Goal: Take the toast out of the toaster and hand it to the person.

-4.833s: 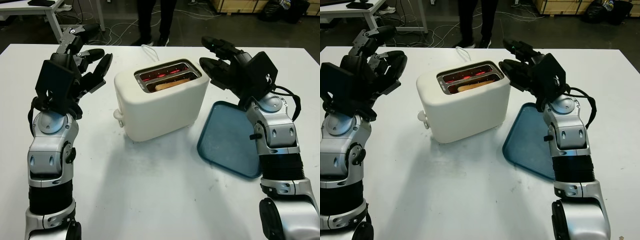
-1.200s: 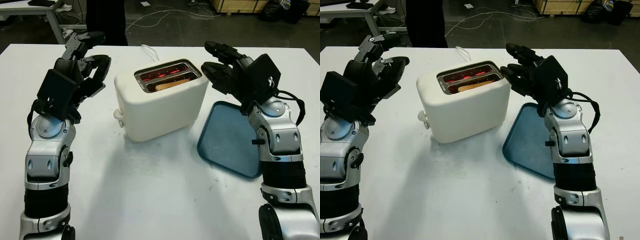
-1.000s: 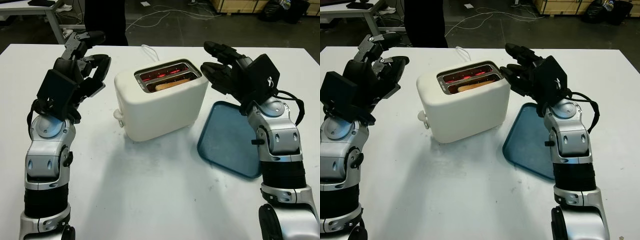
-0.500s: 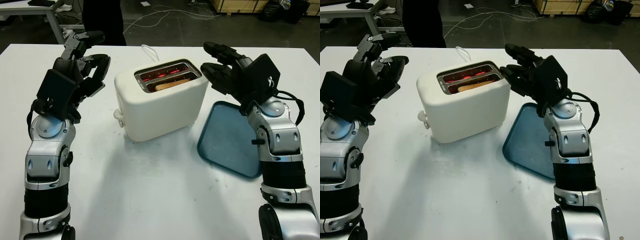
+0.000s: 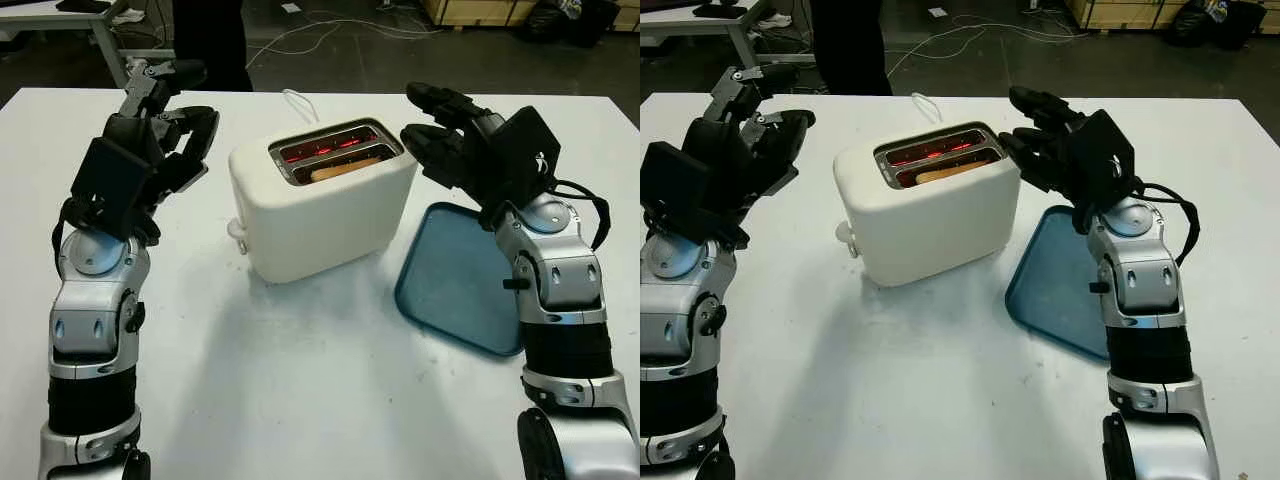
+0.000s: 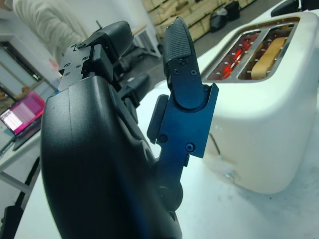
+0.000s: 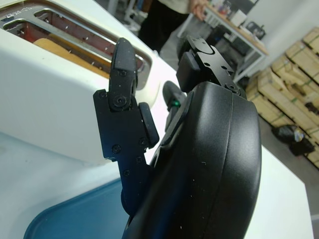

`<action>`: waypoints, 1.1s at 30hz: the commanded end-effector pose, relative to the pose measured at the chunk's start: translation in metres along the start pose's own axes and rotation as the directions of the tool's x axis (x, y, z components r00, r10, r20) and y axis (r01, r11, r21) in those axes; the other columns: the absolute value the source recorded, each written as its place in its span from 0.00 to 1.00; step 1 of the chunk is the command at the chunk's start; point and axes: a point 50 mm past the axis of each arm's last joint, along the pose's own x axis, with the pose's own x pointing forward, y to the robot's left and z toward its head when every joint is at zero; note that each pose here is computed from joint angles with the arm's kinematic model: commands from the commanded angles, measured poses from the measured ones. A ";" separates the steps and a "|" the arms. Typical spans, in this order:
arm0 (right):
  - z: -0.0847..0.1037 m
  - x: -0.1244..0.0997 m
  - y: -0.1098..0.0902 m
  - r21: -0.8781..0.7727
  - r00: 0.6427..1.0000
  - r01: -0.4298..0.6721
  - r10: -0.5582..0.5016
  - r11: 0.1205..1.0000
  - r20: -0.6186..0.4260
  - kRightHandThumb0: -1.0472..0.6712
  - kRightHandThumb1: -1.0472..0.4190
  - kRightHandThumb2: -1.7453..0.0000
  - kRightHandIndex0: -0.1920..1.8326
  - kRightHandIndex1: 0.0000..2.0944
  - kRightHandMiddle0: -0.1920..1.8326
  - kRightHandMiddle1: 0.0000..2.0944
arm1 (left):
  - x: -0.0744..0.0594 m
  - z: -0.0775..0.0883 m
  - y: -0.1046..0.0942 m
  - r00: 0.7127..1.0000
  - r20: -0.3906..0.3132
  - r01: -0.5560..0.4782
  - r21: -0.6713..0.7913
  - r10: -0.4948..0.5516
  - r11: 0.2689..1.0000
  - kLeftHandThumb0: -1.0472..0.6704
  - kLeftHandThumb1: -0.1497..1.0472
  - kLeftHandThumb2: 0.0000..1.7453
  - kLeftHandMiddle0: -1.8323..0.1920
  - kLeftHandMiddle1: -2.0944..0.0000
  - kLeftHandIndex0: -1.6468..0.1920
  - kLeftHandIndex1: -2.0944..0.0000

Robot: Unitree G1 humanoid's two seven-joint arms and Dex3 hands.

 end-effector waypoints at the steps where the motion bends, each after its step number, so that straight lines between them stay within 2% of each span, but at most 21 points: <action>1: 0.000 -0.001 -0.002 -0.006 1.000 0.003 -0.003 1.000 0.000 0.37 0.09 0.78 0.11 0.31 0.27 0.01 | 0.002 0.003 0.000 1.000 0.023 -0.004 0.009 0.004 1.000 0.31 0.89 0.27 0.91 0.48 0.90 0.53; 22: -0.001 0.000 0.001 0.025 1.000 -0.003 0.003 1.000 0.004 0.36 0.09 0.80 0.11 0.32 0.28 0.01 | 0.000 0.004 0.003 1.000 0.011 -0.016 -0.014 0.016 1.000 0.32 0.89 0.25 0.91 0.49 0.90 0.55; 33: 0.000 -0.001 0.000 -0.012 1.000 0.002 -0.002 1.000 -0.001 0.37 0.09 0.79 0.11 0.31 0.28 0.01 | 0.000 0.003 0.003 1.000 0.012 -0.013 -0.017 0.013 1.000 0.31 0.89 0.25 0.91 0.49 0.90 0.55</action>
